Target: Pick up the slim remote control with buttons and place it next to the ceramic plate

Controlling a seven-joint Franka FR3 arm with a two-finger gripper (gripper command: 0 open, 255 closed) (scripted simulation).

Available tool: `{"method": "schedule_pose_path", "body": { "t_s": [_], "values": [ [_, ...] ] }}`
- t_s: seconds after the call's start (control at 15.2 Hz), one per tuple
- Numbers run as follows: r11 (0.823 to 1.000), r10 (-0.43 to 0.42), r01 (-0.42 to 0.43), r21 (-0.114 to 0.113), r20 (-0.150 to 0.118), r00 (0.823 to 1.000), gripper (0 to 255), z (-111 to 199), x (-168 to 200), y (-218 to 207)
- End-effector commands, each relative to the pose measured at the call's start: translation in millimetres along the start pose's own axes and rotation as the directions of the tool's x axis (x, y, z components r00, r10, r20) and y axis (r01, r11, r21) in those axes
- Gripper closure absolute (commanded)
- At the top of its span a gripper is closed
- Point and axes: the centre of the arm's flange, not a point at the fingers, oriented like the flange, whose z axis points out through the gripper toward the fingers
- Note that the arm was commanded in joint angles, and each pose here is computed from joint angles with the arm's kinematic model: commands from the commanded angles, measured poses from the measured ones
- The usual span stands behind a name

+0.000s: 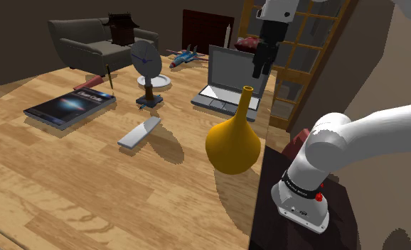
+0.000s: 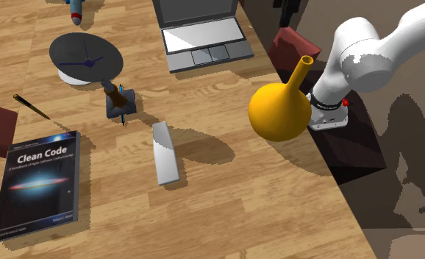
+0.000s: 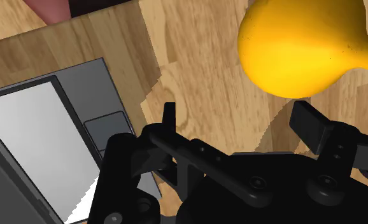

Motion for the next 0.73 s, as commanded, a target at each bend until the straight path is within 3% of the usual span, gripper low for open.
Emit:
{"method": "schedule_pose_path", "body": {
  "t_s": [0.0,0.33,0.66],
  "values": [
    [1.000,0.000,0.000,0.000,0.000,1.000,0,0.0,0.0,0.0],
    [0.986,0.168,-0.168,-0.007,-0.014,0.986,0,32.5,19.1,-54.8],
    [0.943,0.332,-0.332,-0.011,-0.028,0.943,0,65.0,47.5,-105.4]
  ]
}}
